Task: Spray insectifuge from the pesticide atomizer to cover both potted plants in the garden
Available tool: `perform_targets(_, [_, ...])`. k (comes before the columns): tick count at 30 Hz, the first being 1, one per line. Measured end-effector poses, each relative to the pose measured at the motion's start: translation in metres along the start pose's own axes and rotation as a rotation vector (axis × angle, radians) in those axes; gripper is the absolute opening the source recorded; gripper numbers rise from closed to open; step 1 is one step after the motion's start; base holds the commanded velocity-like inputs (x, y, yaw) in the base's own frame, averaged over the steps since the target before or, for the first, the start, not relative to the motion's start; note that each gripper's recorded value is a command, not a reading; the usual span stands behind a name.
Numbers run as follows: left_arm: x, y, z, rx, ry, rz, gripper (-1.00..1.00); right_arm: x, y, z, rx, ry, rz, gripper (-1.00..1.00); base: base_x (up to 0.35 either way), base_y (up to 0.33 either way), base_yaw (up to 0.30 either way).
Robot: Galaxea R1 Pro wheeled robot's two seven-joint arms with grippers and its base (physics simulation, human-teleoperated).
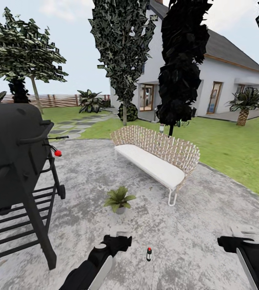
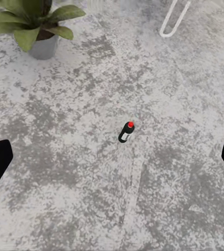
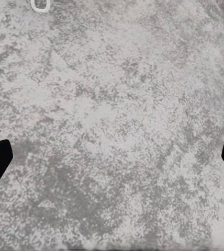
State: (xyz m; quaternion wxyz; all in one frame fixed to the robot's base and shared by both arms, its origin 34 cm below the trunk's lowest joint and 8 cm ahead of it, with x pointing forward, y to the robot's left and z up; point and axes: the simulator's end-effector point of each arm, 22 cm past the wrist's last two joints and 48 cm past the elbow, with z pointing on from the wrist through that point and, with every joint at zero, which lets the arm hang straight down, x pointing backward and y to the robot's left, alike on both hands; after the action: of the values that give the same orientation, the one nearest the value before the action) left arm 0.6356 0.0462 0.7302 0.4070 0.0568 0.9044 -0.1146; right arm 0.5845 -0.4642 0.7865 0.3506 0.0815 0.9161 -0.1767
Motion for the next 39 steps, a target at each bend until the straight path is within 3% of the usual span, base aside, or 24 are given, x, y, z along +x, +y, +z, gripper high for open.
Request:
perform_targets(2, [0.002,0.002,-0.002,-0.014,0.027,0.011,1.0,0.0,0.0,0.0,0.0,-0.001,0.001,1.0,0.0,0.0,-0.269])
perform_targets(3, [0.018,0.005,-0.004,-0.023,0.103,0.034,1.0,-0.001,0.0,-0.001,0.0,-0.002,0.001,1.0,0.0,0.0,-0.27])
perform_targets(5, [0.023,0.007,-0.005,-0.021,0.127,0.038,1.0,-0.001,0.0,-0.001,0.0,-0.004,0.001,1.0,0.0,0.0,-0.271])
perform_targets(13, [0.025,0.008,-0.005,-0.02,0.125,0.045,1.0,-0.003,-0.001,-0.002,0.0,-0.008,0.003,1.0,0.042,0.032,-0.272])
perform_targets(24, [0.023,0.009,-0.006,-0.022,0.121,0.046,1.0,-0.004,0.001,-0.005,-0.005,-0.014,0.007,1.0,0.189,0.224,-0.273])
perform_targets(32, [0.008,0.006,-0.009,-0.021,0.095,0.007,1.0,-0.005,0.0,-0.005,-0.004,-0.018,0.008,1.0,0.015,0.031,-0.274])
perform_targets(36, [0.033,0.017,0.0,-0.045,0.139,0.016,1.0,-0.002,0.0,-0.001,-0.001,-0.022,0.007,1.0,0.0,0.0,-0.2])
perform_targets(37, [0.048,0.034,0.013,-0.081,0.185,0.026,1.0,-0.009,0.002,0.0,-0.015,-0.031,0.024,1.0,0.0,0.0,-0.02])
perform_targets(39, [0.053,0.045,0.022,-0.102,0.194,0.026,1.0,-0.009,0.003,0.002,-0.02,-0.022,0.034,1.0,0.0,0.0,-0.011])
